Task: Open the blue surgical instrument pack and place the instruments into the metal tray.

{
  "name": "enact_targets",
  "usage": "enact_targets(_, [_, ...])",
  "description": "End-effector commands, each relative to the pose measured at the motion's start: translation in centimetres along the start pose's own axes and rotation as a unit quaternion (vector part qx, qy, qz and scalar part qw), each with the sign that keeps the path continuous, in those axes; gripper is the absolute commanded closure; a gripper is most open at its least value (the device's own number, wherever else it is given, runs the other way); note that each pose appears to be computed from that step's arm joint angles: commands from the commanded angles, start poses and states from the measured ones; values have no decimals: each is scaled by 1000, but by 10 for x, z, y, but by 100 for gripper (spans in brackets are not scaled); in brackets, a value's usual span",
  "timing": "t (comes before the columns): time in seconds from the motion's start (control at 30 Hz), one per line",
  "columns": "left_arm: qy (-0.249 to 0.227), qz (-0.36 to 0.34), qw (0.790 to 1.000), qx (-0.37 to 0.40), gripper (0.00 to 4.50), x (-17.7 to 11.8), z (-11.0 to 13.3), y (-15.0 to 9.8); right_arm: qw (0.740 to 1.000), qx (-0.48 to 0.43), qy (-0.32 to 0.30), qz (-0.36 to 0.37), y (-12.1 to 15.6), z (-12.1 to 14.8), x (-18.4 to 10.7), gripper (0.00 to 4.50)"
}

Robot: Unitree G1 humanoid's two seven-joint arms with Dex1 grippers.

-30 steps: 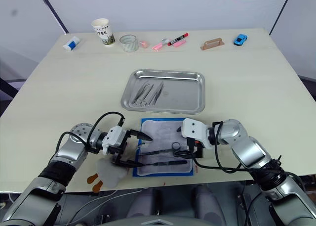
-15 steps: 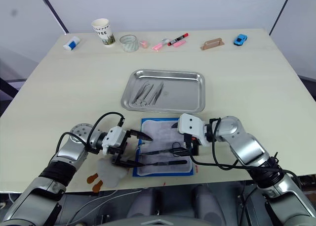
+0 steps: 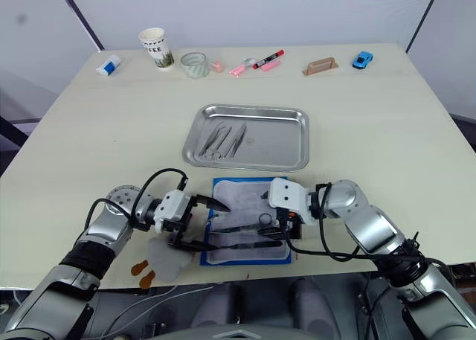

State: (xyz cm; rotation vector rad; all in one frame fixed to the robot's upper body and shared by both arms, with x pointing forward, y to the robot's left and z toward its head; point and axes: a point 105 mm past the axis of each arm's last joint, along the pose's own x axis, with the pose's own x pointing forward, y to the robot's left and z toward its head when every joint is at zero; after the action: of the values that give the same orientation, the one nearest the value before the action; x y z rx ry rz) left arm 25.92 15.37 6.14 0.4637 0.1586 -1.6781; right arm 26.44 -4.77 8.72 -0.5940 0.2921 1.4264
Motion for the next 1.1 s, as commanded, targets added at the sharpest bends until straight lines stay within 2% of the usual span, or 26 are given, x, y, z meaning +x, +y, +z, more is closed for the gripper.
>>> enact_targets(0.03, [32,-36,997,-52,4,0,-25,-20,1000,-10,-8,0,1,5,-1,0])
enact_targets(0.4, [33,-34,997,-54,4,-1,-27,-22,1000,-10,27,12,6,-11,0,0])
enact_targets(1.1, [35,-34,997,-55,4,-3,-26,-20,999,-28,19,37,15,-12,1,0])
